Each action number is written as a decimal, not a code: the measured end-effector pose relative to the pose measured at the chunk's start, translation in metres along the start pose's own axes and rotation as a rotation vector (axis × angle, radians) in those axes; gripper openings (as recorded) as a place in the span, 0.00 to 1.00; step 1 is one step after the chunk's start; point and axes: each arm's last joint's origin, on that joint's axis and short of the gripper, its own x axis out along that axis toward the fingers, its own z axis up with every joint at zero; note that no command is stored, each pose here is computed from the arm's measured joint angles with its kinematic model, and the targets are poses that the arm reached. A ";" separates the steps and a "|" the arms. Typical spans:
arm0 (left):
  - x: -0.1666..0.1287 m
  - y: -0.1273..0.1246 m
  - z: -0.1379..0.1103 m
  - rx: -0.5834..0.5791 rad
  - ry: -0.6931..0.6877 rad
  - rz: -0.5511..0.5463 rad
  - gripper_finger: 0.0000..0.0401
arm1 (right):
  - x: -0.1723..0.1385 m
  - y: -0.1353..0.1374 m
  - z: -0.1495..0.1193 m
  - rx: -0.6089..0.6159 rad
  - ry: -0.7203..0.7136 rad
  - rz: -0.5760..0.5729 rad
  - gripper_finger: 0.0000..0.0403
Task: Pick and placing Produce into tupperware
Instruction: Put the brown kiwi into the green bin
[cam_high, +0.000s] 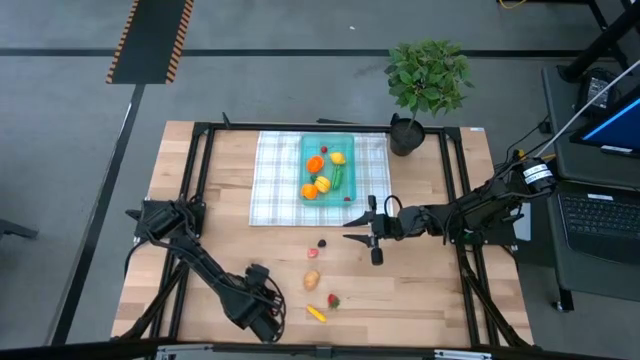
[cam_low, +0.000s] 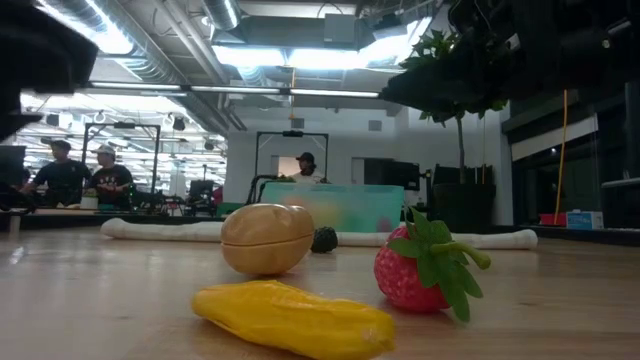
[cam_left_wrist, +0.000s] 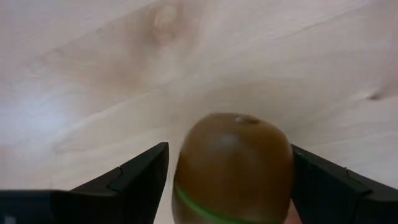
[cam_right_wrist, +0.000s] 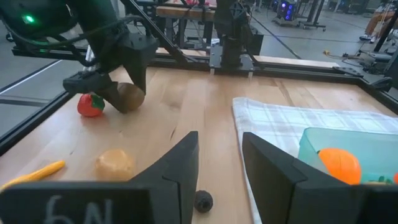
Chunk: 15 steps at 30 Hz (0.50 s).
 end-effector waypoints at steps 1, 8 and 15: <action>0.003 0.001 0.000 -0.003 0.006 -0.004 0.72 | 0.000 0.000 0.000 0.001 0.002 0.000 0.32; 0.007 0.002 -0.002 -0.002 0.032 -0.016 0.67 | 0.000 0.000 -0.001 -0.001 0.009 0.000 0.32; 0.007 0.001 -0.002 0.020 0.043 -0.019 0.64 | 0.000 0.000 -0.001 0.000 0.014 0.000 0.32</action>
